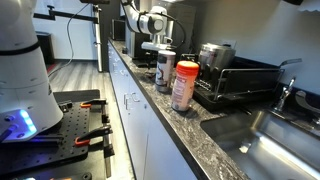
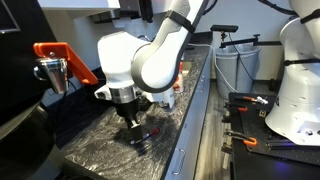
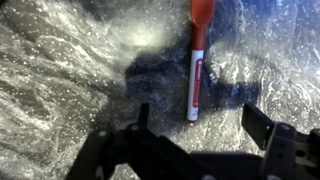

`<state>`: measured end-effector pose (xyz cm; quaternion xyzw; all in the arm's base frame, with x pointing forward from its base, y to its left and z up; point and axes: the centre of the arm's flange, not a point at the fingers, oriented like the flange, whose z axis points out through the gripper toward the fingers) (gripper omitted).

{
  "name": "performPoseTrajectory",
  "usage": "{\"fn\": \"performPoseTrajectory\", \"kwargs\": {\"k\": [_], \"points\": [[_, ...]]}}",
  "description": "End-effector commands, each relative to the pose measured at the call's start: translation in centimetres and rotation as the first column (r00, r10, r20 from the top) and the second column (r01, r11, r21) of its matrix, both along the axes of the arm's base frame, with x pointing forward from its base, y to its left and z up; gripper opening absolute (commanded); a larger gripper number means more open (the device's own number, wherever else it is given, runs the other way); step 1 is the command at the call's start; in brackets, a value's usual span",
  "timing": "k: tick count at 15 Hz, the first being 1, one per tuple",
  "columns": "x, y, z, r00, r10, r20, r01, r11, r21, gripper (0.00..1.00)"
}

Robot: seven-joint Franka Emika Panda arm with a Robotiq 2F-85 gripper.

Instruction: Pick up the pen and put it on the countertop.

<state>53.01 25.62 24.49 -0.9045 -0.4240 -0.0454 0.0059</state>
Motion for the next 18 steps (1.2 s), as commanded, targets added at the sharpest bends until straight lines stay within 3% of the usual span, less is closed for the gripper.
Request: {"fn": "performPoseTrajectory", "kwargs": {"k": [1, 7, 11, 12, 18], "points": [[-1.9, -0.3, 2.5, 1.000, -0.023, 0.003, 0.023, 1.000, -0.018, 1.00], [-4.5, -0.3, 4.7, 0.999, -0.043, 0.007, 0.043, 0.999, -0.026, 1.00], [-6.3, 0.1, 5.5, 0.999, 0.031, 0.007, -0.031, 1.000, 0.001, 1.00], [-4.5, 0.6, 4.2, 1.000, 0.000, 0.010, 0.000, 1.000, -0.008, 1.00], [-4.6, 0.5, 4.0, 1.000, 0.001, 0.005, -0.001, 1.000, -0.008, 1.00]]}}
